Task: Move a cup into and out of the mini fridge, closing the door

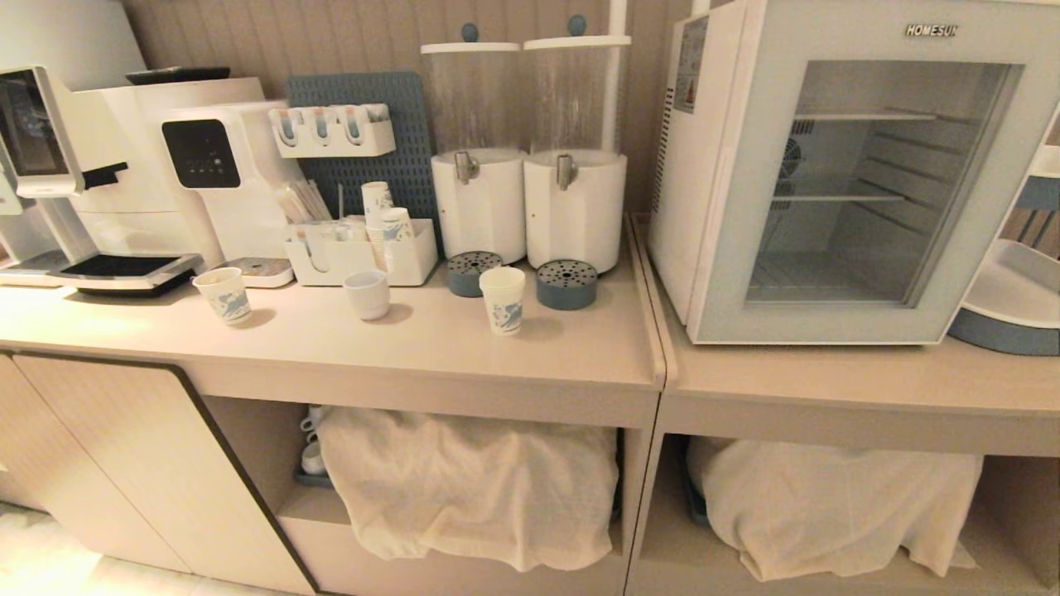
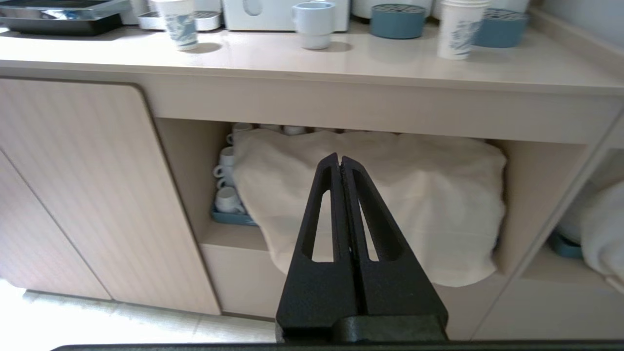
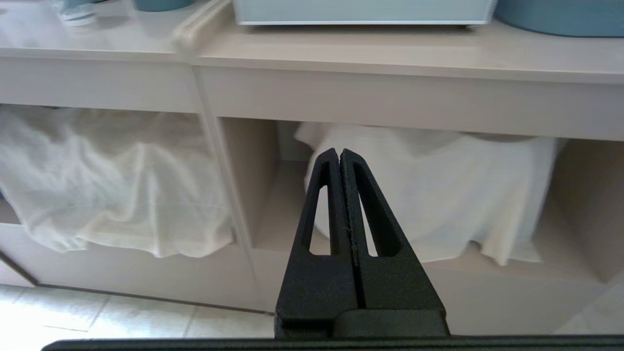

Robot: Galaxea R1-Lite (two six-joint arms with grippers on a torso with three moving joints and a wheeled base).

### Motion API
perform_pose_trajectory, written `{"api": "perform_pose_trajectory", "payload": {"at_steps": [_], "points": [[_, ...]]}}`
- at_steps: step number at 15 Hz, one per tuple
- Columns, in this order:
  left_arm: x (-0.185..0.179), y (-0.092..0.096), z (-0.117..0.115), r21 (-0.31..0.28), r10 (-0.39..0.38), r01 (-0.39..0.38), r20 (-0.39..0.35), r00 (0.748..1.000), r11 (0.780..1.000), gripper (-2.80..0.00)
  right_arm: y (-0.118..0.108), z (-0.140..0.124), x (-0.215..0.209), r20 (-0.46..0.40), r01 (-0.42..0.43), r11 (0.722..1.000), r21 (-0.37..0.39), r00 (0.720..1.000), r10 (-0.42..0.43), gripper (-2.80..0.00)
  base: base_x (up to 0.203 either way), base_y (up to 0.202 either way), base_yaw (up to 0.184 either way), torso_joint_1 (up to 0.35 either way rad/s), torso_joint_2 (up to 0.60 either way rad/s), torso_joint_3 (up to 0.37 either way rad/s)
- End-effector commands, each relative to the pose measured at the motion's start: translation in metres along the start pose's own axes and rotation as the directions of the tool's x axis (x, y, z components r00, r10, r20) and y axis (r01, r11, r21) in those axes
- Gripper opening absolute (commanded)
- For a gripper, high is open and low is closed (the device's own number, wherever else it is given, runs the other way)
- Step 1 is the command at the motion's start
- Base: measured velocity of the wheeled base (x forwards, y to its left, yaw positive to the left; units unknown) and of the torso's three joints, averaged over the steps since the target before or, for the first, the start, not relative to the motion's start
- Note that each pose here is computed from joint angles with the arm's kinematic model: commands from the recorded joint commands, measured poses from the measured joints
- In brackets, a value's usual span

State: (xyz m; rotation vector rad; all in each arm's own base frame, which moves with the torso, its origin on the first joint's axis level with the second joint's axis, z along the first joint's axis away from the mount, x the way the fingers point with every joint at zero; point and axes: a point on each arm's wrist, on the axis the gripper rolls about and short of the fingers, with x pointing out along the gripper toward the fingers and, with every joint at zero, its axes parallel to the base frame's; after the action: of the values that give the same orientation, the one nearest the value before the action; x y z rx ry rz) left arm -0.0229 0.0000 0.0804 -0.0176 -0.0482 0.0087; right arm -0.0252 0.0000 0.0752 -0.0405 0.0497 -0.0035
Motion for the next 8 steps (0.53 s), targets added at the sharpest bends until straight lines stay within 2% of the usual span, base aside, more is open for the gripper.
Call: {"api": "perform_pose_trajectory", "payload": {"at_steps": [1,8], "points": [[0.0012,0.0001,-0.0051,-0.001,0.002,-0.002,-0.018,1.0,1.0,-2.8,0.0,-0.0002,0.0002,-0.003,0.0,1.0,0.001,1.0,0.0,-2.8,0.0,0.193,0.002,0.006,0.01,0.006],[0.0012,0.0001,-0.0051,-0.001,0.002,-0.002,-0.017,1.0,1.0,-2.8,0.0,0.0004,0.0002,0.004,-0.001,1.0,0.001,1.0,0.001,-2.8,0.0,0.19,-0.001,0.003,0.0,0.002]]}}
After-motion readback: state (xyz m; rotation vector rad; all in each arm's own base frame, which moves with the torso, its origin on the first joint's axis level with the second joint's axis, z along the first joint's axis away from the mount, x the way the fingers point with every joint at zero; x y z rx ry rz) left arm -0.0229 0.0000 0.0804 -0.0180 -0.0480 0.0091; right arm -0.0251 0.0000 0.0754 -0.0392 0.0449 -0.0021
